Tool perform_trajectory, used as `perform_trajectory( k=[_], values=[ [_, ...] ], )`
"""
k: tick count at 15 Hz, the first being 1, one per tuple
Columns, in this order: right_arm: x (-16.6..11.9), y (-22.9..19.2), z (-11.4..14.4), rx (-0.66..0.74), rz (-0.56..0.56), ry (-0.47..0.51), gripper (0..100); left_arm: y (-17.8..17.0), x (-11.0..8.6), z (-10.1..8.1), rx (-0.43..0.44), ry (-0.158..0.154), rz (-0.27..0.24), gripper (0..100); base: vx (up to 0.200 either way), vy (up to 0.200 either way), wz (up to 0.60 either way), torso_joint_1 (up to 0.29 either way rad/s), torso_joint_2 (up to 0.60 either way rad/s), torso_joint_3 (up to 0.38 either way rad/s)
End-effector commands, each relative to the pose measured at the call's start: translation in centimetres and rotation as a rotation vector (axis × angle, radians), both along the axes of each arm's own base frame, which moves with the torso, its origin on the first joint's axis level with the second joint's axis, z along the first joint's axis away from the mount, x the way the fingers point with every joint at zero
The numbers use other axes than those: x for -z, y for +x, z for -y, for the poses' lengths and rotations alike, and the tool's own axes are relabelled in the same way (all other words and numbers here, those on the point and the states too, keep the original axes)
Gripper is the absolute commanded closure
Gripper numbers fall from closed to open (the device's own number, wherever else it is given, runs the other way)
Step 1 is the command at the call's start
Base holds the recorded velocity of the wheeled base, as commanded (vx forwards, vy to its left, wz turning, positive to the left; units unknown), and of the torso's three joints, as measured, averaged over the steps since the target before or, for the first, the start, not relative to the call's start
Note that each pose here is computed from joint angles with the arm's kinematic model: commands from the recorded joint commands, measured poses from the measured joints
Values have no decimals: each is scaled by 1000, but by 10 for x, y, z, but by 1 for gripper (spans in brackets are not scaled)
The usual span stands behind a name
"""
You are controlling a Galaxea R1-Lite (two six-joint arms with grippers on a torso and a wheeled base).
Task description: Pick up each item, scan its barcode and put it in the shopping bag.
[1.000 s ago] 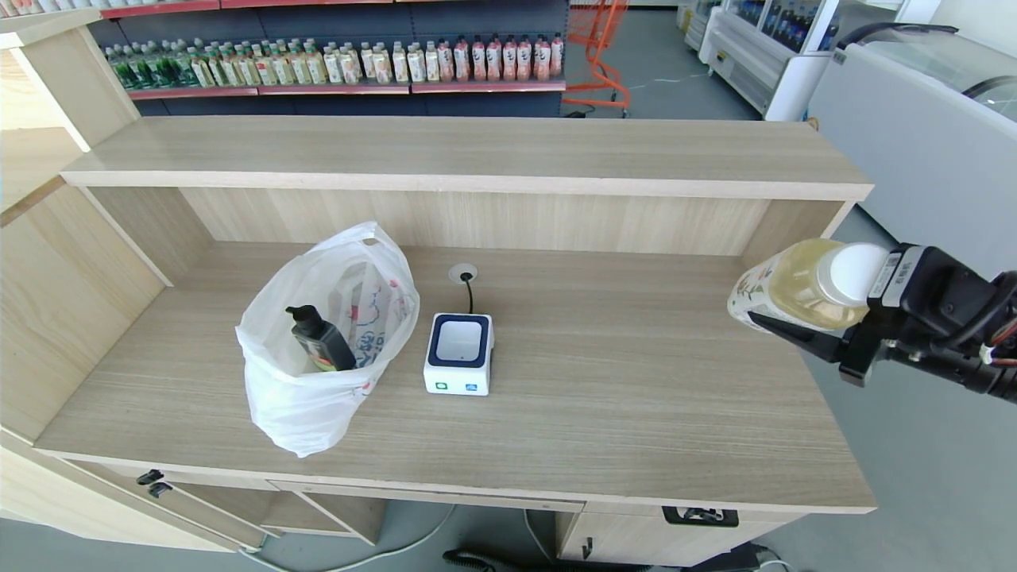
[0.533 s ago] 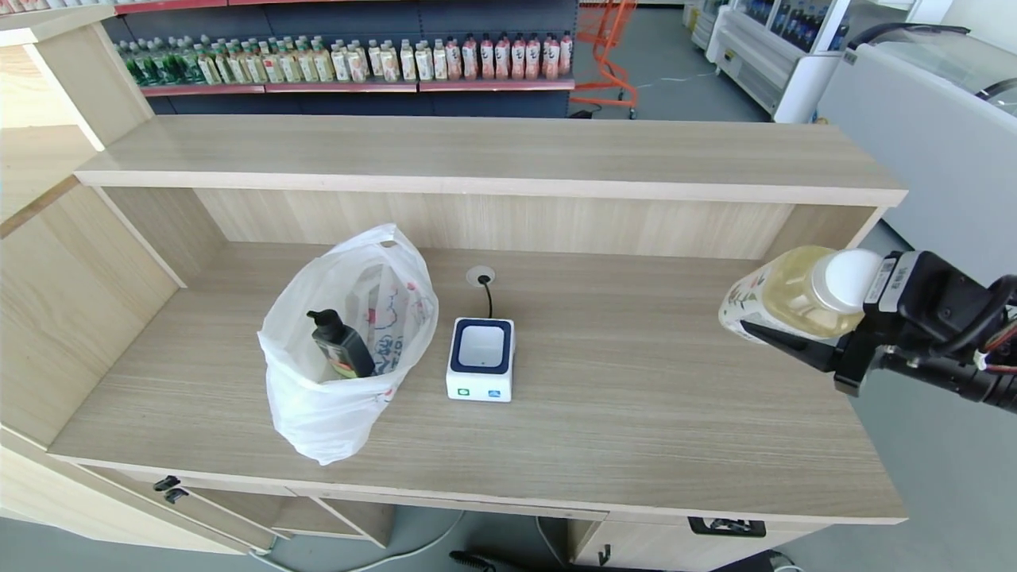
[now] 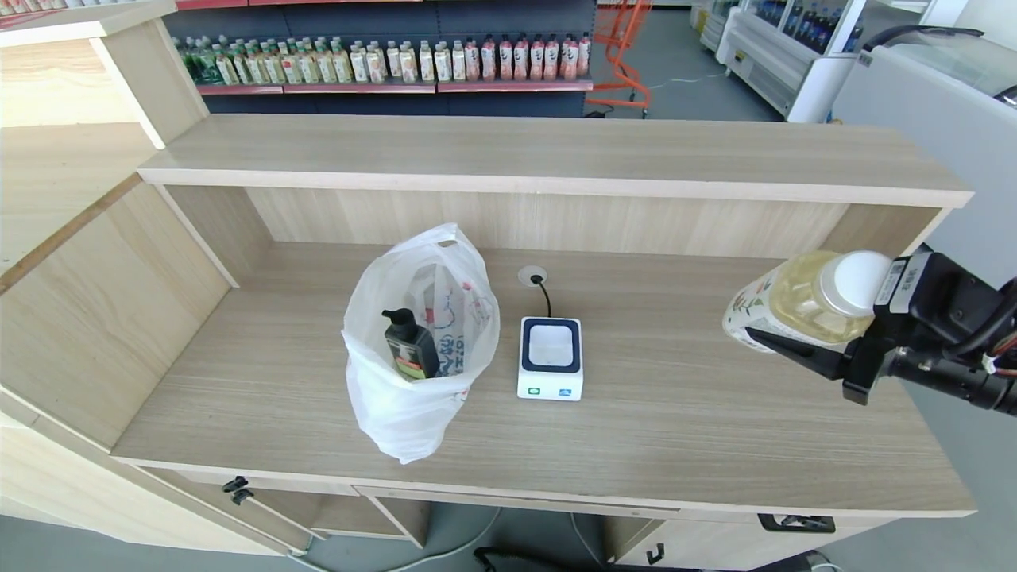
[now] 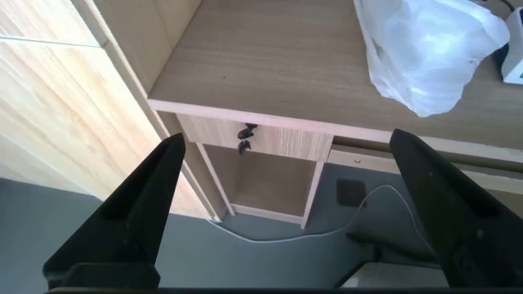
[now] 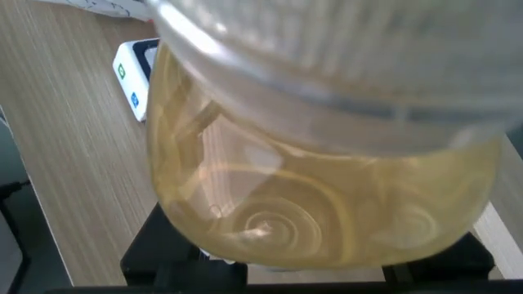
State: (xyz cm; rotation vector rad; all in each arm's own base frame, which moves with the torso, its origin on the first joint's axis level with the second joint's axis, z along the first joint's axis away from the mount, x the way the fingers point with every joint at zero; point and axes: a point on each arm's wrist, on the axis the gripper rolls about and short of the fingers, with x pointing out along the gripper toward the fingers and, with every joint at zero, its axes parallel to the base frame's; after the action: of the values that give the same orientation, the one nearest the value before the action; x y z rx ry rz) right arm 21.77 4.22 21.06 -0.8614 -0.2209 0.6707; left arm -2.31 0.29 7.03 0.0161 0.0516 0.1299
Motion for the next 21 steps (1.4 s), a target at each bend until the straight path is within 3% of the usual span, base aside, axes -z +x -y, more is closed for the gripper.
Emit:
perform_trajectory(
  k=[1, 6, 12, 18, 21],
  values=[
    [0, 0, 0, -2, -1, 0, 100, 0, 0, 0, 0, 1, 0, 0, 0, 200, 0, 7, 2, 2],
    [10, -3, 0, -6, -64, 31, 100, 0, 0, 0, 0, 3, 0, 0, 0, 80, 0, 2, 1, 0],
    [16, 1, -1, -21, -106, 49, 100, 0, 0, 0, 0, 6, -1, 0, 200, 0, 0, -1, -3, 6],
    [51, 39, -12, -150, -250, 45, 100, 0, 0, 0, 0, 1, -1, 0, 0, 0, 0, 0, 0, 0],
    [57, 50, -24, -225, -228, 2, 100, 0, 0, 0, 0, 1, 0, 0, 0, 0, 0, 0, 0, 0]
  ],
)
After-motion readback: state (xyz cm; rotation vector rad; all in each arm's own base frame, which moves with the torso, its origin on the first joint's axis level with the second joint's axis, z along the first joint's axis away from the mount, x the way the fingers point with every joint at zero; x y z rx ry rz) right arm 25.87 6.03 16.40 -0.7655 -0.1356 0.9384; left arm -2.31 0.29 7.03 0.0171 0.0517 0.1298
